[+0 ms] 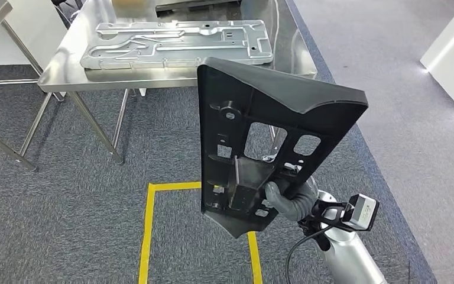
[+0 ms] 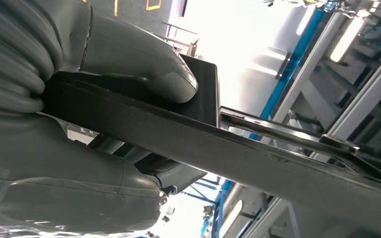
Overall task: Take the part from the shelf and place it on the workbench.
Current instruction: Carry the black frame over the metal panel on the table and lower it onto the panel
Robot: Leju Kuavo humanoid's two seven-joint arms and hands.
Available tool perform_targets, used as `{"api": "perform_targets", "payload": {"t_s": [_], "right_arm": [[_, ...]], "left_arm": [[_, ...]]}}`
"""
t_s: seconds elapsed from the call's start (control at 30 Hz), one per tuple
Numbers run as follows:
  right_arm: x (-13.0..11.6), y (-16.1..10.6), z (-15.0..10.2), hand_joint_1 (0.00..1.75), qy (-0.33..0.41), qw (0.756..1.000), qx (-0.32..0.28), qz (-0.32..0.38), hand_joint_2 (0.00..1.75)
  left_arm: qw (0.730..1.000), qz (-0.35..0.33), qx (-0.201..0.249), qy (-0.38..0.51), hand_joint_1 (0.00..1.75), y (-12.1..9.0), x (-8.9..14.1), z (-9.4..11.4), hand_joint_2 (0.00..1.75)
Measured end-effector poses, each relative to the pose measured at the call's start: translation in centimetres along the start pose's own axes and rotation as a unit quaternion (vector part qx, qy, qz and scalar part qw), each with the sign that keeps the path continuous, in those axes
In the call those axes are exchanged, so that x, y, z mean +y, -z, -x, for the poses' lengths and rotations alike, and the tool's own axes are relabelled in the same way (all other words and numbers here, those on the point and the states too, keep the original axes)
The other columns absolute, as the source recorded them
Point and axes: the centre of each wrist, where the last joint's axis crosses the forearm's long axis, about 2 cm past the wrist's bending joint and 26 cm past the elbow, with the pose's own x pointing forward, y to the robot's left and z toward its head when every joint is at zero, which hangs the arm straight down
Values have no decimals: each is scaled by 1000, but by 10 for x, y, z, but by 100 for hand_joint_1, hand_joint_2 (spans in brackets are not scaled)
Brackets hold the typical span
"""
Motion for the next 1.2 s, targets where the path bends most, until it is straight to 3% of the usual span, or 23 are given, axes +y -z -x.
{"api": "perform_targets", "payload": {"t_s": [1.2], "right_arm": [[4,1,-6,175,-7,1000,-12,6,175]], "left_arm": [[1000,-4,3,-11,0,-1,-2,2,175]]}}
